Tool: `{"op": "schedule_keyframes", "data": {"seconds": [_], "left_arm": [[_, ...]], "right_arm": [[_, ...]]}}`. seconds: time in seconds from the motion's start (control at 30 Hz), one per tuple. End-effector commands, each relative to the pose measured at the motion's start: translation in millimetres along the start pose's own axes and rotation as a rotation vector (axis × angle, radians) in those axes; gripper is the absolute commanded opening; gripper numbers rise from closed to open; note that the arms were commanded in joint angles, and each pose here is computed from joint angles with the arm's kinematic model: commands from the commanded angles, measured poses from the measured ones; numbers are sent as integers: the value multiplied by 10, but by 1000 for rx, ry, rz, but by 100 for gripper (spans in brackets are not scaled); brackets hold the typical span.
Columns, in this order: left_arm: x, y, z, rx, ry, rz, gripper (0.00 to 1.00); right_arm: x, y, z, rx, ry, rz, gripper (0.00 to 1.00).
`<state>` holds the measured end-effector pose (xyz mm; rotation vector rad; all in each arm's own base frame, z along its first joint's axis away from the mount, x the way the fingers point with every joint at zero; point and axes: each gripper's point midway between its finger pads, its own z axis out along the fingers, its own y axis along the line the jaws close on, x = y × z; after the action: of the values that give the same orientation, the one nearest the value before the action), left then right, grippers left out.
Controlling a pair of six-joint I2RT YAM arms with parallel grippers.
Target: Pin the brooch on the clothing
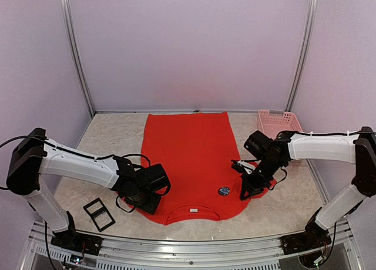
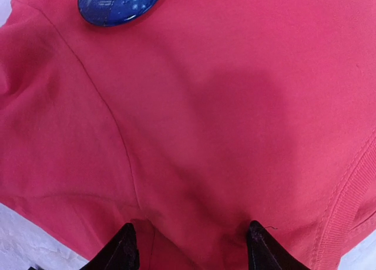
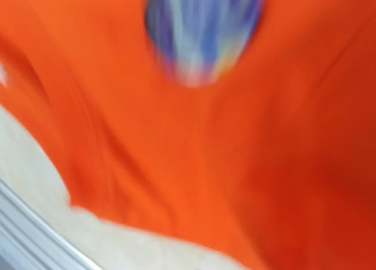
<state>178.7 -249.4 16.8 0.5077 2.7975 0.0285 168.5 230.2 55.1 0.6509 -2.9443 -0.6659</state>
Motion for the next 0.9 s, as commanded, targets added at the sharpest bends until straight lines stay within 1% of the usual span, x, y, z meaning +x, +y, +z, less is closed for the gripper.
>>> {"op": "schedule_keyframes", "data": {"seconds": [0.0, 0.07, 0.1, 0.17, 0.23, 0.37, 0.43, 0.57, 0.63, 0.7, 0.73, 0.77, 0.8, 0.83, 0.87], "left_arm": [[-305, -68, -288, 28, -92, 102, 62], [-422, -28, -339, 41, -124, 66, 64], [-445, 53, -316, 39, -120, 25, 63], [-353, 301, -155, -2, -79, -56, 62], [-303, 469, -60, -27, -73, -117, 62], [-144, 763, 133, -61, -30, -297, 60], [-39, 865, 216, -91, -8, -335, 59], [-4, 862, 232, -98, -8, -329, 59], [-72, 814, 166, -82, -28, -316, 59], [-177, 799, 22, -78, -64, -297, 59], [-275, 813, -90, -82, -101, -297, 59], [-374, 844, -200, -89, -137, -298, 60], [-539, 894, -390, -86, -203, -316, 60], [-693, 986, -541, -96, -258, -338, 61], [-844, 1130, -716, -108, -321, -382, 62]], "right_arm": [[-456, -455, -507, 116, -160, 100, 0], [-555, -798, -426, 209, -189, 160, 0], [-573, -873, -348, 216, -196, 174, 0], [-564, -1067, -155, 239, -181, 220, 0], [-523, -1258, -50, 274, -164, 269, 0], [-413, -1496, -63, 331, -169, 332, 0], [-371, -1496, -105, 334, -179, 332, 0], [-500, -1375, -323, 310, -236, 300, 0], [-683, -1218, -511, 264, -290, 254, 0], [-892, -1027, -763, 213, -360, 197, 0], [-993, -918, -900, 184, -396, 163, 0], [-1112, -795, -1068, 156, -441, 121, 4], [-1220, -667, -1235, 124, -490, 75, 11], [-1328, -552, -1411, 99, -547, 30, 19], [-1430, -466, -1601, 78, -614, -5, 32]]}}
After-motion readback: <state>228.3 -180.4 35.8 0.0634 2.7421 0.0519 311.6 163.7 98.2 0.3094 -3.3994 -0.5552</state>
